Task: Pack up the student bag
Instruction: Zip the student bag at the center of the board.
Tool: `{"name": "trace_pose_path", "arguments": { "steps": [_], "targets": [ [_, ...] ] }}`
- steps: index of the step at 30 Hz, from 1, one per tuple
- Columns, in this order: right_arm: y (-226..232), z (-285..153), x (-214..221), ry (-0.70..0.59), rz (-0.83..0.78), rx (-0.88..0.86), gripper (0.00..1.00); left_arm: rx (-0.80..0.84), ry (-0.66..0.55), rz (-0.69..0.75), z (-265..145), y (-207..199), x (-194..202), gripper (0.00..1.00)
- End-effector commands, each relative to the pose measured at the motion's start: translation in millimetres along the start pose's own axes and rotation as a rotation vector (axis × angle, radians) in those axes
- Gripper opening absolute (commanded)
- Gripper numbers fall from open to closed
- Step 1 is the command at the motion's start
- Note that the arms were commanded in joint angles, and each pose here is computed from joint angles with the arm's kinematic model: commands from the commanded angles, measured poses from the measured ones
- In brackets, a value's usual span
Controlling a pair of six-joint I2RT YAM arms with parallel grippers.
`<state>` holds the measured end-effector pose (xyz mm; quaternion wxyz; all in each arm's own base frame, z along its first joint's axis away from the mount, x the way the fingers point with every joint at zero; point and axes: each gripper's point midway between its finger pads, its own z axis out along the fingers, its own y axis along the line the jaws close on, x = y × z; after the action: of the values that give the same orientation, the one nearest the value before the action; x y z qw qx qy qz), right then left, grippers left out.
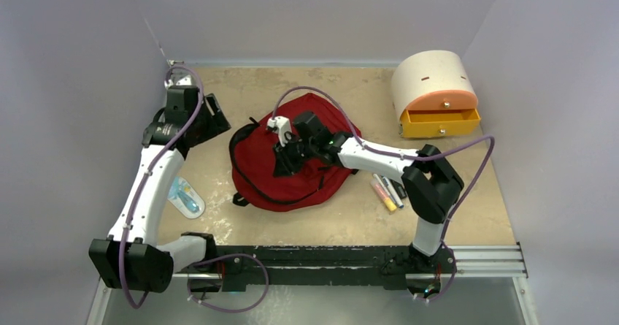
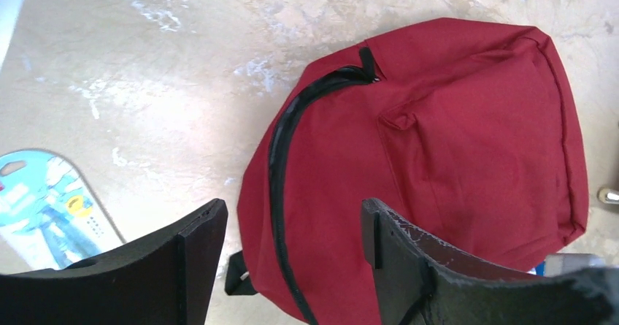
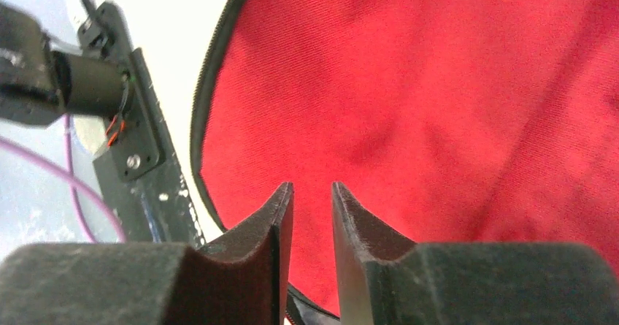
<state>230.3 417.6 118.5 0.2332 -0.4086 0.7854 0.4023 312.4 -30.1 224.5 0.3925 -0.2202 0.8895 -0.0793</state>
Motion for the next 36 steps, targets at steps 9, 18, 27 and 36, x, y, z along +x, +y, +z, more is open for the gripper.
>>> {"name": "trace_pose_path", "arguments": {
  "steps": [9,18,27,36],
  "targets": [
    [-17.7,-53.5,-75.8,-0.374,0.148,0.234,0.38,0.287,0.026,0.045,68.1,-71.2,-25.2,0.67],
    [-13.4,-59.1,-57.9,-0.381,0.195,0.219,0.39,0.329,0.023,0.048,123.2,-86.0,-26.9,0.67],
    [-8.4,-68.7,-60.9,-0.412,0.201,0.217,0.39,0.322,0.035,0.096,157.7,-94.4,-10.5,0.68],
    [-6.5,-76.2,-54.2,-0.421,0.208,0.223,0.39,0.244,0.090,0.094,178.1,-94.1,15.2,0.68]
  ]
}}
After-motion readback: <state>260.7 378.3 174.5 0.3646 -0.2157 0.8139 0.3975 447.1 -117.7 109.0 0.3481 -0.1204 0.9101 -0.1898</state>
